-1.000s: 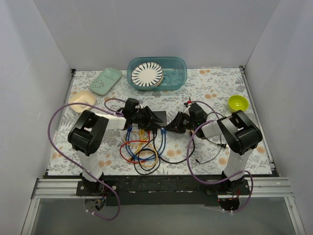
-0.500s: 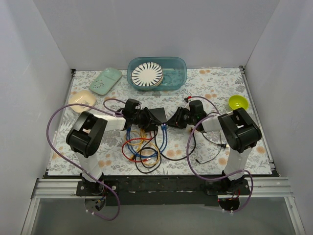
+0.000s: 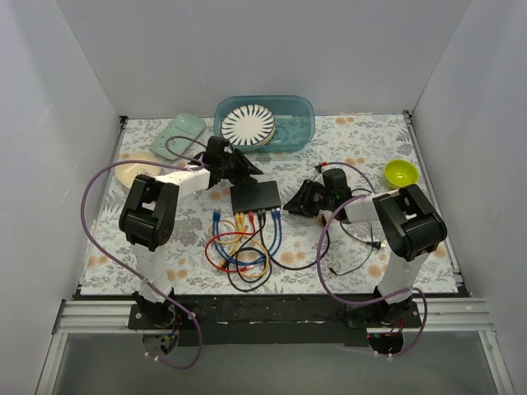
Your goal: Pull the plug from the switch port
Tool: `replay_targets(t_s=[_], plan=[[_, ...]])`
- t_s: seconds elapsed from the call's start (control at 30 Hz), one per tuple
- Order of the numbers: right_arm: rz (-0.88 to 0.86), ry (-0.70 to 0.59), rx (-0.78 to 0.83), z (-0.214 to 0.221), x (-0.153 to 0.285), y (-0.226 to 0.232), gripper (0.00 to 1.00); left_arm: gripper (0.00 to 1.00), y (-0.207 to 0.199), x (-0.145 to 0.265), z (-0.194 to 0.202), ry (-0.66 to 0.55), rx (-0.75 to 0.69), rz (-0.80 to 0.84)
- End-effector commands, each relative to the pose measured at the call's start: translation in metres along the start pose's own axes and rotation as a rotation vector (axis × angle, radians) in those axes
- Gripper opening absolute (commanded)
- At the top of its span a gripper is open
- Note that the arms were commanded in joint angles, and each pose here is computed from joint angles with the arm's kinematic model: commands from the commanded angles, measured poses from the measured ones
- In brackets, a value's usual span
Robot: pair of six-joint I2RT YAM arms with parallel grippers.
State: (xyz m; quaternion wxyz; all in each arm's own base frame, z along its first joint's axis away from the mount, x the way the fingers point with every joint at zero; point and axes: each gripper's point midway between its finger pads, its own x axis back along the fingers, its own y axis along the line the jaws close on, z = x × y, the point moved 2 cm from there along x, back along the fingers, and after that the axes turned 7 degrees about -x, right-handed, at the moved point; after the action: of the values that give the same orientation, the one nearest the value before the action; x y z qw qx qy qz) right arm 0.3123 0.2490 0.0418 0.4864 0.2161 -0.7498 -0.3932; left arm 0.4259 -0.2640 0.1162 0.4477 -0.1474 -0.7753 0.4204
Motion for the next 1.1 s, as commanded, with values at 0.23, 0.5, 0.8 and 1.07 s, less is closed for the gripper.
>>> replay_targets(t_s=[0.23,0.5,0.8,1.07], plan=[[-0.048,0.072,-0.04,0.0,-0.027,0.007,0.54,0.38,0.085,0.003,0.06,0.158,0.091,-0.244],[0.008,0.099,-0.017,0.015,-0.031,-0.003,0.52,0.38,0.092,0.012,0.072,0.178,0.095,-0.261],[0.062,0.048,0.045,0.023,-0.004,-0.012,0.51,0.38,0.075,0.019,0.054,0.065,0.055,-0.233],[0.08,-0.02,0.113,0.015,0.025,0.005,0.51,0.4,0.027,0.008,-0.054,-0.245,-0.136,-0.277]])
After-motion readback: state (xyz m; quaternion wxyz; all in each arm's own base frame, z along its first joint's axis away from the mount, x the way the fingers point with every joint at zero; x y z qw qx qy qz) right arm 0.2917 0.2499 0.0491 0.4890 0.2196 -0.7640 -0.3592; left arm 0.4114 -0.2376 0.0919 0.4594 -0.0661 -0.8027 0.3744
